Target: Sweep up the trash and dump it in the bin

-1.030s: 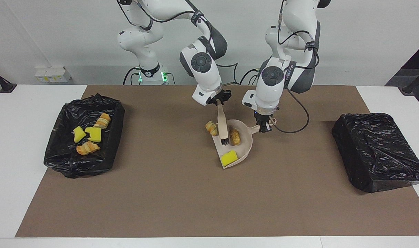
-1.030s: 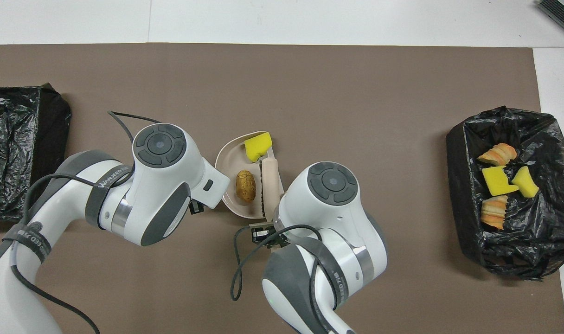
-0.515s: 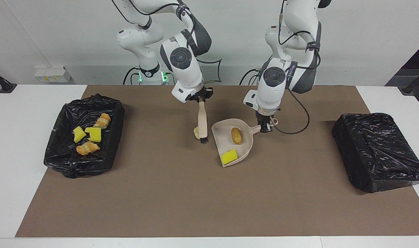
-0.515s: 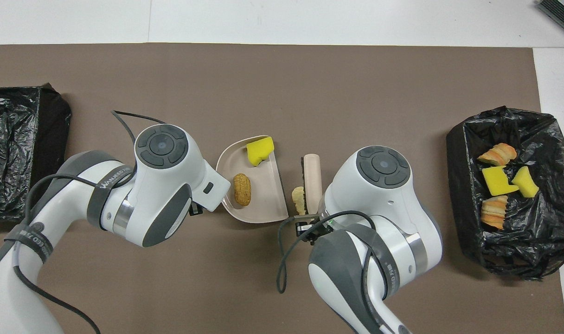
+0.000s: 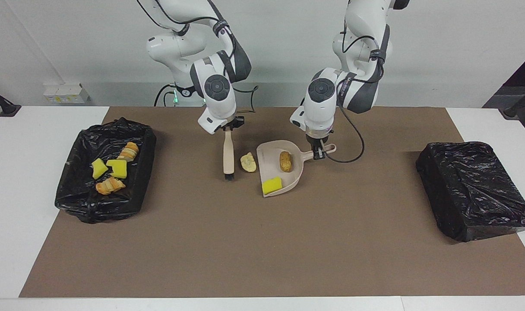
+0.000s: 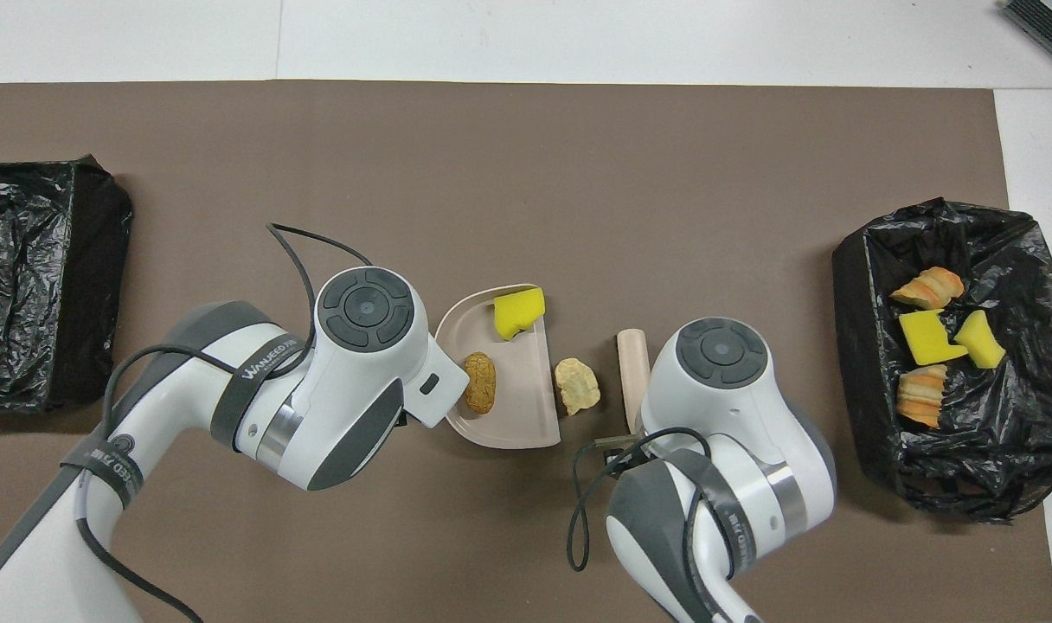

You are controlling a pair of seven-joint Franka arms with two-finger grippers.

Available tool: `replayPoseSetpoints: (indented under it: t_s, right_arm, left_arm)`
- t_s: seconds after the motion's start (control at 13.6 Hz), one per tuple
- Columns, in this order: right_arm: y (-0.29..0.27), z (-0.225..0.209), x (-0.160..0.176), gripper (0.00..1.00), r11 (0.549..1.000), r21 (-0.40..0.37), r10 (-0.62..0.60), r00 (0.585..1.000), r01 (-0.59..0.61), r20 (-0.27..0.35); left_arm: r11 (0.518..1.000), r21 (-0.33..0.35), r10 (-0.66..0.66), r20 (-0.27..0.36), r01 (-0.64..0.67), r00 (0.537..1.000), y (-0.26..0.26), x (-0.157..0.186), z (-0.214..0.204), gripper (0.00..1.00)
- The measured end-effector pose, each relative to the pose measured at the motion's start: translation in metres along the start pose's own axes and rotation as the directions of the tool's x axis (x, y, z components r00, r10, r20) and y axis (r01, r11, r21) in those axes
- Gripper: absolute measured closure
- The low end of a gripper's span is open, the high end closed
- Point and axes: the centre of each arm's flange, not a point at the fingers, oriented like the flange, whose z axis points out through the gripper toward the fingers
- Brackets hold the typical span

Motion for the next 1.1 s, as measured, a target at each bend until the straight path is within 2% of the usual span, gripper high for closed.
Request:
replayPoseSetpoints:
  t_s: [0.22, 0.44, 0.59, 0.74, 0.81, 0.96, 1.1]
  right_arm:
    - [-0.045, 0.015, -0.013, 0.74, 0.995, 0.075, -0.057, 0.998, 0.058, -0.019]
    - [-0.081, 0.014, -0.012, 0.74, 0.964, 0.266, -0.012, 0.998, 0.027, -0.057]
    - [-0.097, 0.007, -0.013, 0.74, 0.942, 0.336, 0.000, 0.997, 0.028, -0.083]
    - [-0.099, 0.001, -0.013, 0.74, 0.939, 0.341, -0.005, 0.997, 0.032, -0.080]
    - [-0.096, -0.002, -0.013, 0.74, 0.941, 0.339, -0.008, 0.998, 0.028, -0.058]
    - [-0.077, -0.015, -0.014, 0.74, 0.952, 0.306, -0.018, 0.999, 0.027, -0.034]
    - [-0.056, -0.033, -0.019, 0.74, 0.967, 0.251, -0.029, 0.999, 0.040, -0.044]
  left_arm:
    - [1.000, -0.003, -0.002, 0.003, 0.002, 1.000, 0.001, -0.002, 0.001, 0.68]
    - [1.000, -0.013, -0.005, 0.013, 0.005, 1.000, 0.005, -0.007, 0.007, 0.68]
    - [1.000, -0.017, -0.007, 0.017, 0.007, 1.000, 0.007, -0.010, 0.009, 0.68]
    - [1.000, -0.023, -0.011, 0.023, 0.012, 1.000, 0.008, -0.014, 0.012, 0.68]
    - [1.000, -0.026, -0.016, 0.025, 0.017, 1.000, 0.007, -0.019, 0.013, 0.68]
    - [0.999, -0.030, -0.027, 0.024, 0.028, 0.999, 0.002, -0.031, 0.014, 0.68]
    - [0.999, -0.021, -0.042, 0.011, 0.042, 0.999, -0.007, -0.042, 0.014, 0.68]
